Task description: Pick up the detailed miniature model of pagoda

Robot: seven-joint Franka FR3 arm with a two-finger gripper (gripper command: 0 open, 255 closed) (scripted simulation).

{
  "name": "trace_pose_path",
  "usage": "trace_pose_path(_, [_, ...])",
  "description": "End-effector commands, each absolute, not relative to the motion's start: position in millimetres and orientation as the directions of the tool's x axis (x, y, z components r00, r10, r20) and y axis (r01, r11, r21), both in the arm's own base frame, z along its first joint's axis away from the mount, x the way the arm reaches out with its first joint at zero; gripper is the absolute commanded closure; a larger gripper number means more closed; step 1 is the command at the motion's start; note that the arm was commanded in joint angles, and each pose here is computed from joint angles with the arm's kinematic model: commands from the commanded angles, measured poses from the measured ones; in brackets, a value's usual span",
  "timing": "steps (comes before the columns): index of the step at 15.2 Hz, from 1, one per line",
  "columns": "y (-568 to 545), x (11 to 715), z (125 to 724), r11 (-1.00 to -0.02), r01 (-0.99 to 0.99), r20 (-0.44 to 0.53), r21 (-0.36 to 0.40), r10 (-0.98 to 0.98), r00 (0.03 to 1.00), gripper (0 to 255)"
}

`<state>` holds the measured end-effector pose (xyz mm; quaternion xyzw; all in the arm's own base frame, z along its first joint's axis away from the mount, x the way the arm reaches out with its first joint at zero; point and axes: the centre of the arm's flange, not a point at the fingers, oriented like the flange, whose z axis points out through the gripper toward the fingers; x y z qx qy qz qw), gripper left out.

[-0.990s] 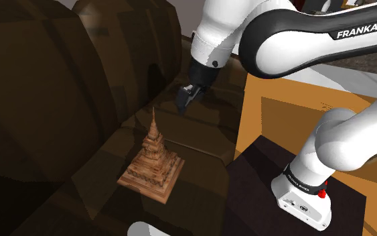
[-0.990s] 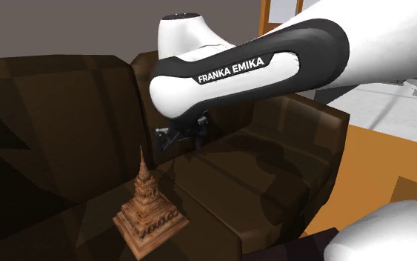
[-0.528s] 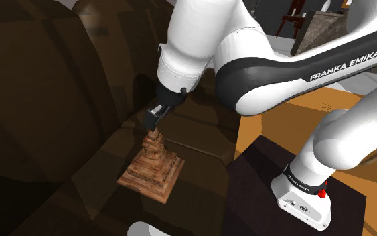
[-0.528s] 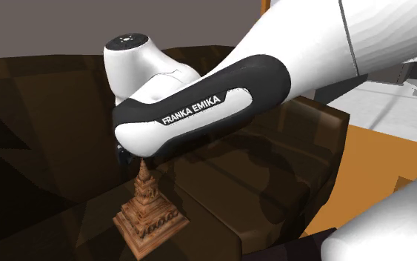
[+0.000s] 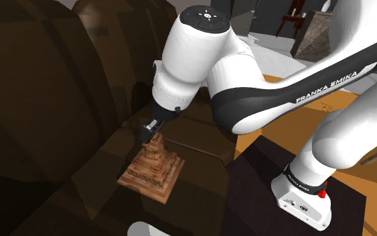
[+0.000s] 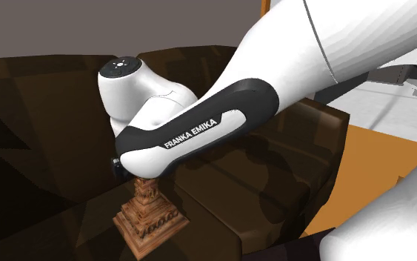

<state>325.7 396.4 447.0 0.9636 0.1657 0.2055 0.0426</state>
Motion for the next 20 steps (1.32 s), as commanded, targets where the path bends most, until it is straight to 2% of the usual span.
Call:
trace_pose_path(1, [397.8,324.2,438.7,-0.941,0.302,0.382,0.150,0.337,0.860,0])
trace_pose_path(2, [397.8,324.2,438.7,-0.941,0.302,0.382,0.150,0.337,0.860,0])
trace_pose_path(3, [398.2,323.7,438.6,-0.941,0.302,0.382,0.150,0.337,0.860,255])
trace_pose_path(12, [397.8,324.2,438.7,-0.941,0.302,0.382,0.150,0.337,0.860,255])
trace_pose_path(20, [397.8,324.2,480.9,-0.941,0.302,0.382,0.150,0.337,0.860,255])
